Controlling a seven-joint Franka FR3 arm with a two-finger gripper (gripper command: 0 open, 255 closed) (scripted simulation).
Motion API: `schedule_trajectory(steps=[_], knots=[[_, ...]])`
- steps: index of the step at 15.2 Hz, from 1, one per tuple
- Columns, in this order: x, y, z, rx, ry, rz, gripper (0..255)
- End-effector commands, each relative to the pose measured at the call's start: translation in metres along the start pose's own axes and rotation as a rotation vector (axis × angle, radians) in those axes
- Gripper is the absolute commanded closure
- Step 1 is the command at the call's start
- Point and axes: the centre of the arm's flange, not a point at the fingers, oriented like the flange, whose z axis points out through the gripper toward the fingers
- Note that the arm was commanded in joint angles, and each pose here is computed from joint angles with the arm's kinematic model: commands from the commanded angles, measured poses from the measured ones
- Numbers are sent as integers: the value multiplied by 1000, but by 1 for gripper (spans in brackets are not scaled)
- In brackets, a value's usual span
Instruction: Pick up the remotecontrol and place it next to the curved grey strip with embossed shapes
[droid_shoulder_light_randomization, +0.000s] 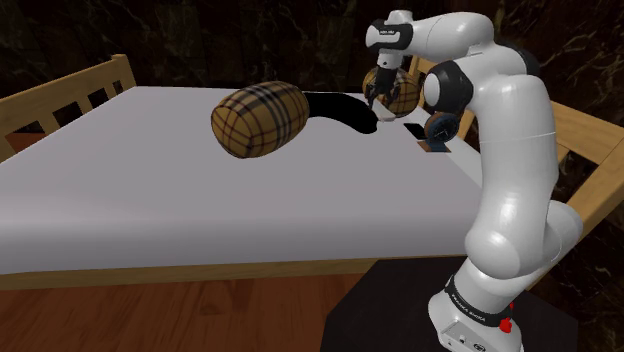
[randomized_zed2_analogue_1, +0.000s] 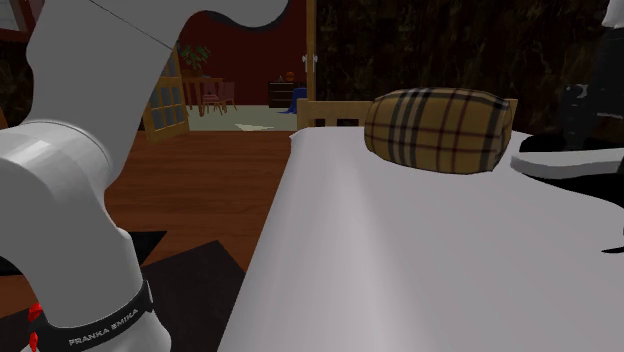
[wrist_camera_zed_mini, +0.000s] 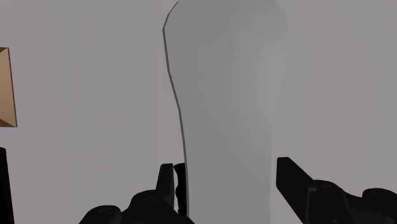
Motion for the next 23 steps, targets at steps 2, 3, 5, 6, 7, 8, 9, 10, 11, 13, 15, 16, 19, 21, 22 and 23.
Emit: schedule_trajectory(steps=[2, 3, 5, 6, 7, 8, 9, 10, 11, 13, 15, 16, 19, 21, 22, 23], knots=[[-1, -1, 16, 0, 1, 0, 255], [-1, -1, 21, 0, 1, 0, 255], [-1, 0, 31, 0, 1, 0, 255], [-1, 0, 37, 0, 1, 0, 255], [-1, 0, 42, 0, 1, 0, 255], [-1, 0, 47, 0, 1, 0, 255], [-1, 0, 52, 0, 1, 0, 255], [-1, 0, 58, 0, 1, 0, 255], [-1, 0, 63, 0, 1, 0, 255], [-1, 0, 74, 0, 1, 0, 255], [-1, 1, 84, 0, 1, 0, 255], [-1, 1, 89, 0, 1, 0, 255], [-1, 1, 105, 0, 1, 0, 255], [0, 1, 116, 0, 1, 0, 255], [0, 1, 121, 0, 1, 0, 255], [0, 1, 126, 0, 1, 0, 255]])
